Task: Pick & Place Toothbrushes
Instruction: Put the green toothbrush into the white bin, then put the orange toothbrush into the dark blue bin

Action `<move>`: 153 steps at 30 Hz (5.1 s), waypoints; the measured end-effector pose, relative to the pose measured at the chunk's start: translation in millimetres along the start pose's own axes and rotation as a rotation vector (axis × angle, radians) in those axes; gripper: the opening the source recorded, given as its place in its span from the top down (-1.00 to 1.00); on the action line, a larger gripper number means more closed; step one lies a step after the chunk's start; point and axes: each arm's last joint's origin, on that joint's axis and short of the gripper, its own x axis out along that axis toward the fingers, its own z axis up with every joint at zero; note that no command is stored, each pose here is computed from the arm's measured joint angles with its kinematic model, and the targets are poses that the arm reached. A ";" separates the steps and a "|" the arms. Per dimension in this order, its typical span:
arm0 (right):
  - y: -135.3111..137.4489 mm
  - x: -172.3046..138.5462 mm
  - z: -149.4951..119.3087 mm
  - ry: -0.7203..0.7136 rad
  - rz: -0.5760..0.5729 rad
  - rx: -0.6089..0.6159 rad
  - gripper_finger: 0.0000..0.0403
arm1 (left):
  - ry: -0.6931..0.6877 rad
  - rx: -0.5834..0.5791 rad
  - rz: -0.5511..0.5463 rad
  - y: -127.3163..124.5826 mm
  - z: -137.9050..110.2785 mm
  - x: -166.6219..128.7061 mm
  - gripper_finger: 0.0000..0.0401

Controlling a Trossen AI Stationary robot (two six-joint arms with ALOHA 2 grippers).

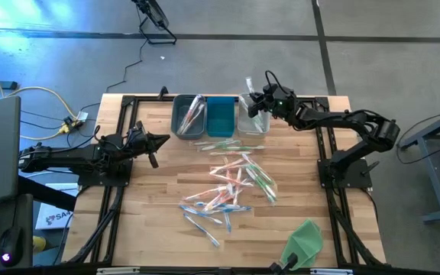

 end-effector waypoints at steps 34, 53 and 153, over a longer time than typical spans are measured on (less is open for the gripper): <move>22.9 -5.1 10.8 -0.154 0.137 -0.202 0.94 | -0.076 0.022 0.001 -0.2 7.8 -0.3 0.99; 27.4 56.7 2.3 0.022 0.029 -0.298 0.94 | -0.075 0.015 0.000 -0.2 7.7 -0.3 0.99; 45.7 -5.6 29.7 0.131 -0.076 -0.345 0.39 | -0.075 0.068 0.002 -0.2 7.7 -0.3 0.99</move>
